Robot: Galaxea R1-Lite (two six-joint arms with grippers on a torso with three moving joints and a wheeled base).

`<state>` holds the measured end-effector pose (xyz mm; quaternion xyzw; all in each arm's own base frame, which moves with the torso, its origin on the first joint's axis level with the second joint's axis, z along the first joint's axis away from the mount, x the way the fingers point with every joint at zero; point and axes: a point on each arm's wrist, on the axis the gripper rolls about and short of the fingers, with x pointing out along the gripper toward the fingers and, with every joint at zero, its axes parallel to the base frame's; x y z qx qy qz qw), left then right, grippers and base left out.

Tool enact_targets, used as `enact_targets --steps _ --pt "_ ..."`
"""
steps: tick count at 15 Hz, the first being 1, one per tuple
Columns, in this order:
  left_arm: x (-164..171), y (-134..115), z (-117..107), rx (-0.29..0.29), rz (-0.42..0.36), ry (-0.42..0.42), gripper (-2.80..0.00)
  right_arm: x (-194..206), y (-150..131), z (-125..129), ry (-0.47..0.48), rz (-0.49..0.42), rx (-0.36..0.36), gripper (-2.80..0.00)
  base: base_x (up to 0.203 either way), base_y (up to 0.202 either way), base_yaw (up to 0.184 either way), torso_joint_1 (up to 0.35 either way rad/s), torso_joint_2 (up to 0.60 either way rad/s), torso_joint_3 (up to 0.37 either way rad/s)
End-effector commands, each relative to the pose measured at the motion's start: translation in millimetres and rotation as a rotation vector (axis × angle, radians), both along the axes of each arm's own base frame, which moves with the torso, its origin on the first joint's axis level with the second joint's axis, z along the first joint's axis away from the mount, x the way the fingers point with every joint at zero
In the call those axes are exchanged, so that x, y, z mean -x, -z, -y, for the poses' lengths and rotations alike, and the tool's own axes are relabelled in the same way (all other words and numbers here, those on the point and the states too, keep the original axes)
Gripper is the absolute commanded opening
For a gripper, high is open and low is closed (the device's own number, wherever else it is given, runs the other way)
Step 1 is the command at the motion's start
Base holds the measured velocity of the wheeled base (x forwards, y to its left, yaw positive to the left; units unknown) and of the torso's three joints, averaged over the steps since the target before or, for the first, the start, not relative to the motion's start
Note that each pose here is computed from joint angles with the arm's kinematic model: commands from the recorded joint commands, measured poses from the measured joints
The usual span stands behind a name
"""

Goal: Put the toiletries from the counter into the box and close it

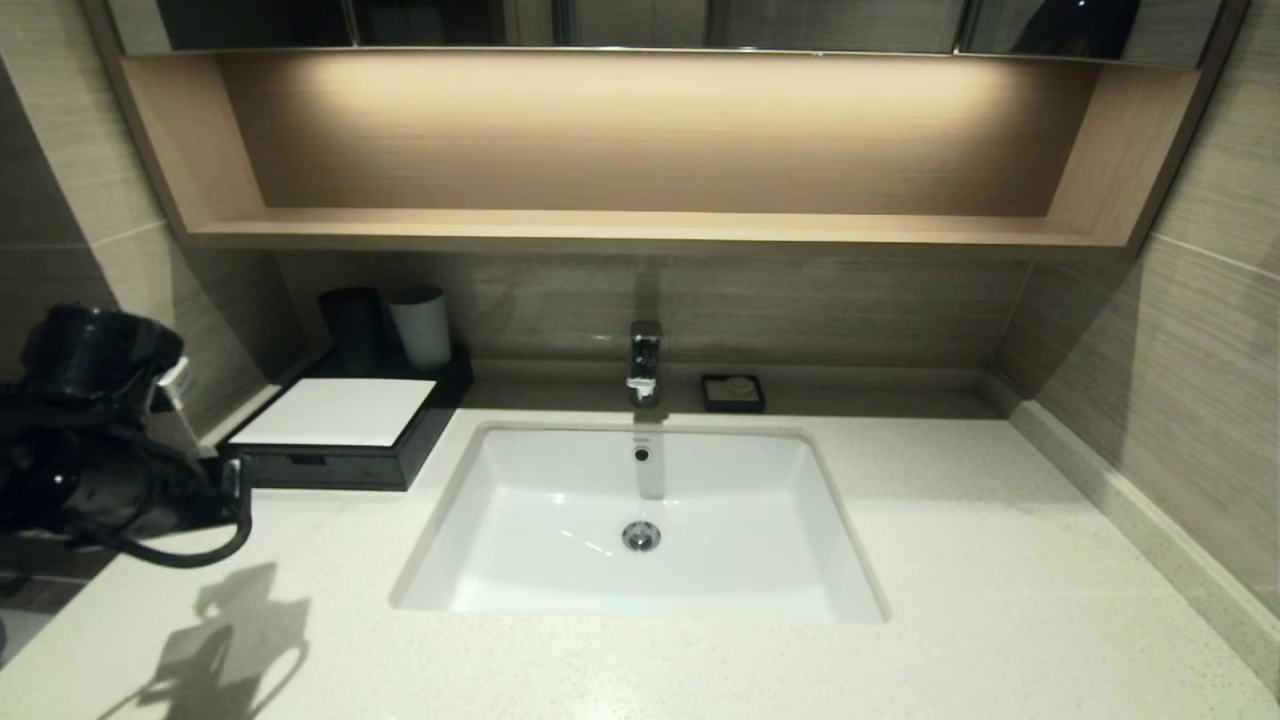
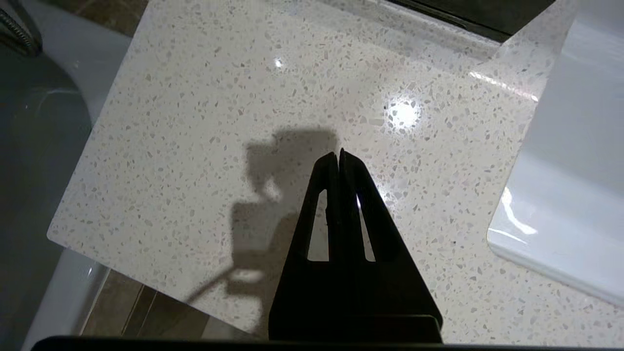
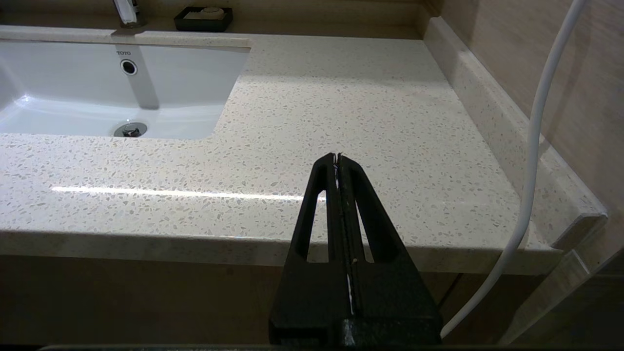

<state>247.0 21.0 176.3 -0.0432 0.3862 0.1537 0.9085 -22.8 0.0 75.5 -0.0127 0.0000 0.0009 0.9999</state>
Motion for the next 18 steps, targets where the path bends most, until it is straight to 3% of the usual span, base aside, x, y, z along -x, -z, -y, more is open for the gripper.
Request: enact_targets --steps 1,9,13,18 --pt "29.0 -7.1 2.0 -0.012 0.070 0.006 -2.80 0.0 0.5 0.0 -0.001 0.000 0.001 -2.80 0.000 0.000 0.000 0.000 0.00 0.000" --pt "111.6 -11.0 10.4 -0.038 0.249 0.072 -2.80 0.0 0.5 0.0 0.000 0.000 0.001 -2.80 0.000 0.000 0.000 0.000 0.00 0.000" --pt "154.4 0.9 13.8 -0.090 0.305 0.150 -2.80 0.0 0.5 0.0 0.000 0.000 0.001 -2.80 0.000 0.000 0.000 0.000 0.00 0.000" --pt "186.3 15.6 15.8 -0.098 0.370 0.171 -2.80 0.0 0.5 0.0 0.000 0.000 0.001 -2.80 0.000 0.000 0.000 0.000 0.00 0.000"
